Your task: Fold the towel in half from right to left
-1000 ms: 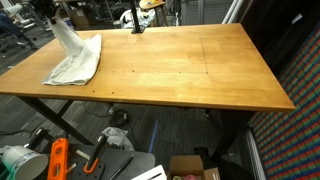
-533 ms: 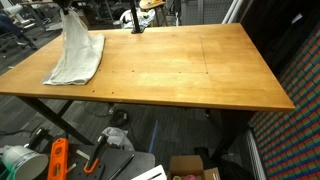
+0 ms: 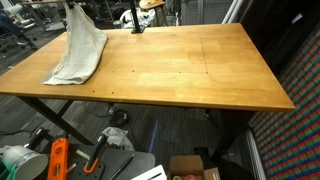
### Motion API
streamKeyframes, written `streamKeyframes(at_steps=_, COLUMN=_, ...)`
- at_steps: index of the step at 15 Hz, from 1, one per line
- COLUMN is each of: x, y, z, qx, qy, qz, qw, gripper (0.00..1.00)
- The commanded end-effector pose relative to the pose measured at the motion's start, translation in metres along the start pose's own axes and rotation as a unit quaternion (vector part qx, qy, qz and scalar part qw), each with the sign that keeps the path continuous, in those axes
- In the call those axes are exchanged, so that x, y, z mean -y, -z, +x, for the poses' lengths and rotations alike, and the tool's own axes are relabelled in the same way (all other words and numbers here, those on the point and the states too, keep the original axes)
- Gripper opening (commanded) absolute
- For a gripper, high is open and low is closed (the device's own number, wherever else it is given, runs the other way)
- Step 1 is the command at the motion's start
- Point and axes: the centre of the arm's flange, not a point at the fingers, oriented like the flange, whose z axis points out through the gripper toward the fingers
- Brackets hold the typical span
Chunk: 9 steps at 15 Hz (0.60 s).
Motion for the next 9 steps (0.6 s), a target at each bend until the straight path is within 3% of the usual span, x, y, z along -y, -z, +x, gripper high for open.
streamKeyframes(at_steps=1, x=0.007, y=-0.004, z=0.005, qx=-0.001, qy=-0.005, qz=0.005, qw=1.0000, gripper=0.01)
streamKeyframes(at_steps=5, x=0.014, y=-0.036, z=-0.016, qx=0.025, qy=0.029, qz=-0.035, qw=0.9987, gripper=0.01)
streamKeyframes(at_steps=9, x=0.033, y=-0.066, z=-0.032, qx=0.027, qy=0.051, qz=-0.049, qw=0.9971, gripper=0.01)
